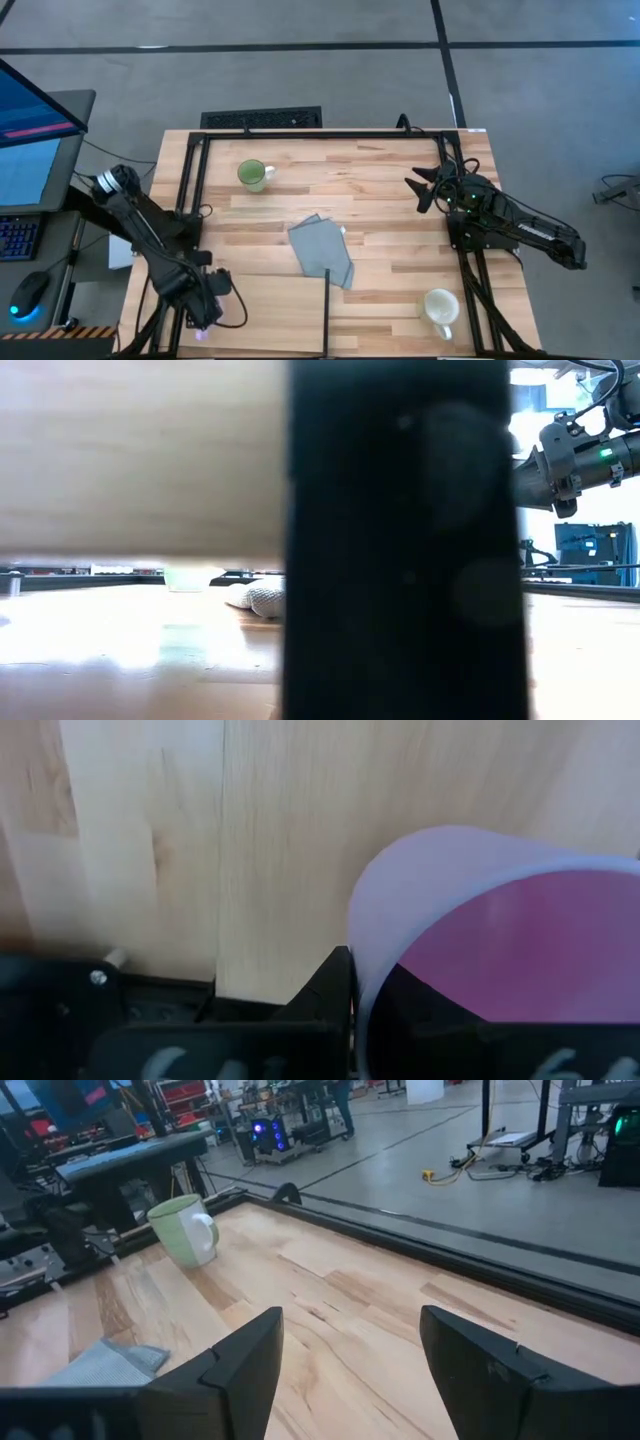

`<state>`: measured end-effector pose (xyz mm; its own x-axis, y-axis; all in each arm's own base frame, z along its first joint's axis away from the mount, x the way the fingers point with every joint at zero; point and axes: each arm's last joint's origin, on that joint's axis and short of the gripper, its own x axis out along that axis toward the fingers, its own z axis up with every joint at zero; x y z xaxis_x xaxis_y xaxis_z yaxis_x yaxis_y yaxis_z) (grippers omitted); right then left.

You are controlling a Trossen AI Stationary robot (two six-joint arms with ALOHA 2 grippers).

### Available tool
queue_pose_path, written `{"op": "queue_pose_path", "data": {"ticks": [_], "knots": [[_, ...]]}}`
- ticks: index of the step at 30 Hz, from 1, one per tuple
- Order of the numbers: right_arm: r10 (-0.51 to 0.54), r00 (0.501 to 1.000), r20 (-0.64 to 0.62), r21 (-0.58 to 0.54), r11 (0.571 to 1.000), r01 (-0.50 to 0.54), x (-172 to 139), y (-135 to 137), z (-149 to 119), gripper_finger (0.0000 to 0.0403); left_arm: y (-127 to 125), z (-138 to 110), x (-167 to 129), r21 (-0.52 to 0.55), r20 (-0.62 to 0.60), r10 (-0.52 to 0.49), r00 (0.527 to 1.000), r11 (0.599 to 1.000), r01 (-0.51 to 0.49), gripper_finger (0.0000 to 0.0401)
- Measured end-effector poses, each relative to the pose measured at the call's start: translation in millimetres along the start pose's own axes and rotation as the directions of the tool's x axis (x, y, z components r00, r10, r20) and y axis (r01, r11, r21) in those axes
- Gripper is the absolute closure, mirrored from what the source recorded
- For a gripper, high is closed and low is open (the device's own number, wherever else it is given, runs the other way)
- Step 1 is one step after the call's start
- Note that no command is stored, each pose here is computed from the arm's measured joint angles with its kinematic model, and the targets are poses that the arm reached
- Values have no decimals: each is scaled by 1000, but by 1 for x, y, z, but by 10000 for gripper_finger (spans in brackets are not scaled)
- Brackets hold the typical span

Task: Stack small to large cups/mugs on shelf
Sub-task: Put the pink mug on the shelf

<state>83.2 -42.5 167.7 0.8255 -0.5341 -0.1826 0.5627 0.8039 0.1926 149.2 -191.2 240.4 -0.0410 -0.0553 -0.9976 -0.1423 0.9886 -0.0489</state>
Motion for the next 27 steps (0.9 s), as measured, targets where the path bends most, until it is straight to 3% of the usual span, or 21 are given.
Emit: {"op": "queue_pose_path", "data": {"ticks": [27], "knots": [[-1,1000,-7,4,1000,1,0,0,-1,143,-3,2,4,-60,5,-6,1000,998,6,382]]}}
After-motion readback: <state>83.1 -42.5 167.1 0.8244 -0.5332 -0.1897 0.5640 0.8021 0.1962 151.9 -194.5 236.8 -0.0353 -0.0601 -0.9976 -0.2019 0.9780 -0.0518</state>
